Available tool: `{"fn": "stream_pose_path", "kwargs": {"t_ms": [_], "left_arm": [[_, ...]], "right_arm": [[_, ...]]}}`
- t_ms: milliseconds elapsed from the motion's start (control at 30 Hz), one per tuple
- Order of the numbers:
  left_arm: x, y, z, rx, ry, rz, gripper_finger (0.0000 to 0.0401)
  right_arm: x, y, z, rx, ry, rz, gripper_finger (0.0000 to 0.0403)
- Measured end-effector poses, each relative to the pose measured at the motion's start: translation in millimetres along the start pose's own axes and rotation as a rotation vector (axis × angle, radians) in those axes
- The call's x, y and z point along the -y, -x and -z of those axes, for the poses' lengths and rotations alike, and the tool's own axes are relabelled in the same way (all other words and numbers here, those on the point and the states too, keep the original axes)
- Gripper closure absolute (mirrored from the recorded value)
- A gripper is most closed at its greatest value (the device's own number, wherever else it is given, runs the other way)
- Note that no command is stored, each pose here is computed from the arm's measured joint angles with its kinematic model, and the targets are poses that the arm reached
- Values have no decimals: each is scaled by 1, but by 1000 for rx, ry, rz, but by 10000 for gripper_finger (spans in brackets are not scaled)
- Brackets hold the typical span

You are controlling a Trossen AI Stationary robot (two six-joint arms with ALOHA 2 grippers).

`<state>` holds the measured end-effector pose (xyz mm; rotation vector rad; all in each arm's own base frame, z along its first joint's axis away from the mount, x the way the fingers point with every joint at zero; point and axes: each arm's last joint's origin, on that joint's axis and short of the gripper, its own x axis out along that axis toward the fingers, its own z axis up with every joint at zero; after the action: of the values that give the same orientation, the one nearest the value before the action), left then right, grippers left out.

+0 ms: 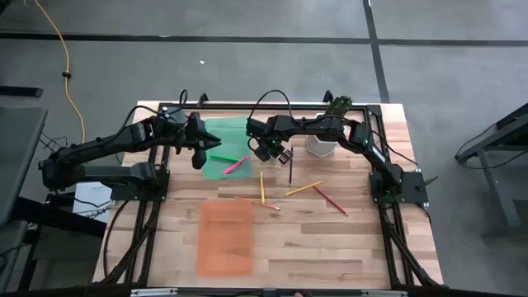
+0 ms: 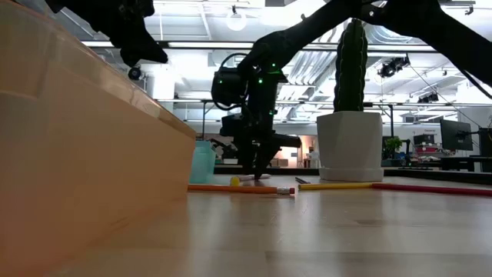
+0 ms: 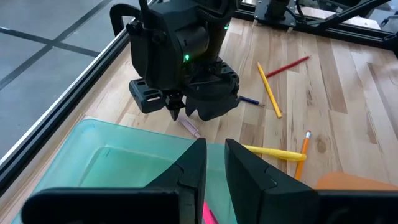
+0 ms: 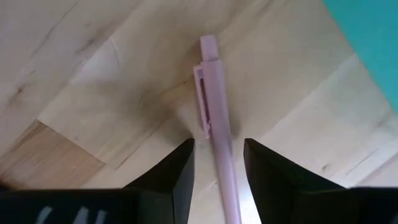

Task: Sort pens & pencils
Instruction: Put the pink pen into the green bin

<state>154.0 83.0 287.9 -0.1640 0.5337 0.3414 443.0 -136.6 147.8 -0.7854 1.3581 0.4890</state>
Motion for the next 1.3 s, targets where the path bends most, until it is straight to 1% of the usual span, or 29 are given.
{"fn": "stream_pose_path", "kwargs": {"t_ms": [300,667,1300], "left_arm": [[0,0,0,0,0,0,355],[0,0,0,-1,0,0,355],[0,0,0,0,0,0,355]], "right_arm": [[0,0,0,1,-7,2,275],[0,0,0,0,-7,2,304],[-3,0,1,-10,3,-30,304]]}}
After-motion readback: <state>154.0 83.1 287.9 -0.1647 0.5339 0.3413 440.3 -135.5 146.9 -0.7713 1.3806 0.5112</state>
